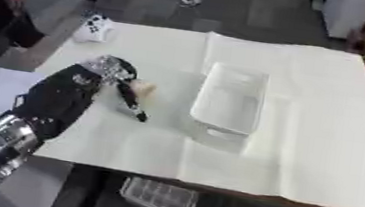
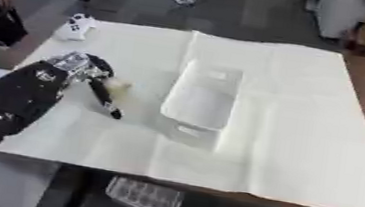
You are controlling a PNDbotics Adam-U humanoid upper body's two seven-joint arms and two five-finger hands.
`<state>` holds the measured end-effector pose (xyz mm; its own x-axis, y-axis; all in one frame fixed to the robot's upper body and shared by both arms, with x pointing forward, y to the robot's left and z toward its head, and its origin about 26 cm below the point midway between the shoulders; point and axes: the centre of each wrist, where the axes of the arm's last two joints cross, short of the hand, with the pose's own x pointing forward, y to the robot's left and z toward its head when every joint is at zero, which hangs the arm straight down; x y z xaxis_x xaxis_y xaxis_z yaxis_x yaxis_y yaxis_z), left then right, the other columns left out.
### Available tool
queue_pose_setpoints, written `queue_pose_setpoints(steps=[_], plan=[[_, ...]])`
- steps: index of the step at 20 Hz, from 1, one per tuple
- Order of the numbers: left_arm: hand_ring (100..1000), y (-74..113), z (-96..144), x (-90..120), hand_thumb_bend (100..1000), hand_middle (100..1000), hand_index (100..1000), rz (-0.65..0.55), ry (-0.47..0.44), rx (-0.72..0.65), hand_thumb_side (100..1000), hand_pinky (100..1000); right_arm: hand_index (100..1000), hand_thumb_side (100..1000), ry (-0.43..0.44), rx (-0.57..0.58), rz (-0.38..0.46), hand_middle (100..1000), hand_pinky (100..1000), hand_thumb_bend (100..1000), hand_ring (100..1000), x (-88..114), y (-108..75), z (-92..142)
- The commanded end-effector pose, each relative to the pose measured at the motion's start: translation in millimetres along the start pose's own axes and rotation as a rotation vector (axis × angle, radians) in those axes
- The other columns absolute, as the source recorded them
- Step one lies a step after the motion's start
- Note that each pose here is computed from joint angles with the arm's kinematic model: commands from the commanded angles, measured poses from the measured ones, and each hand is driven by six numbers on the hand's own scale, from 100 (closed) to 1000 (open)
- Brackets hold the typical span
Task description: Pick up objects on the table and place them in the box.
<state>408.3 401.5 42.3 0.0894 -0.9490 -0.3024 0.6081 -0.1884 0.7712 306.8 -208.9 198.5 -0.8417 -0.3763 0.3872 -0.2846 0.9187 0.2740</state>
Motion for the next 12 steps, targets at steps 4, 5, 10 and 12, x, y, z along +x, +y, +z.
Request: queue_pose_setpoints(steps=[4, 5, 10, 12], plan=[[355, 9.0, 3, -12, 100, 419, 479, 0.083, 0.005, 0.139, 910, 315, 622, 1000, -0.017, 0.014, -0.008, 459, 364, 100, 459, 2, 2.4, -5], [272, 9.6, 3, -13, 100, 343, 423, 0.09, 0.005, 0.141, 884, 219, 622, 1000, -0.016, 0.013, -0.006, 457, 364, 100, 459, 2, 1.9, -5], [100, 20.4, 9, -19, 100, 100, 212, 0.1, 0.003, 0.219, 685, 100, 622, 1000, -0.013, 0.009, 0.007, 453, 364, 100, 457, 2, -1.2, -4], [100, 25.4, 12, -22, 100, 100, 194, 0.117, 0.005, 0.276, 613, 100, 623, 1000, -0.012, 0.008, 0.011, 452, 364, 100, 457, 2, -2.1, -4]])
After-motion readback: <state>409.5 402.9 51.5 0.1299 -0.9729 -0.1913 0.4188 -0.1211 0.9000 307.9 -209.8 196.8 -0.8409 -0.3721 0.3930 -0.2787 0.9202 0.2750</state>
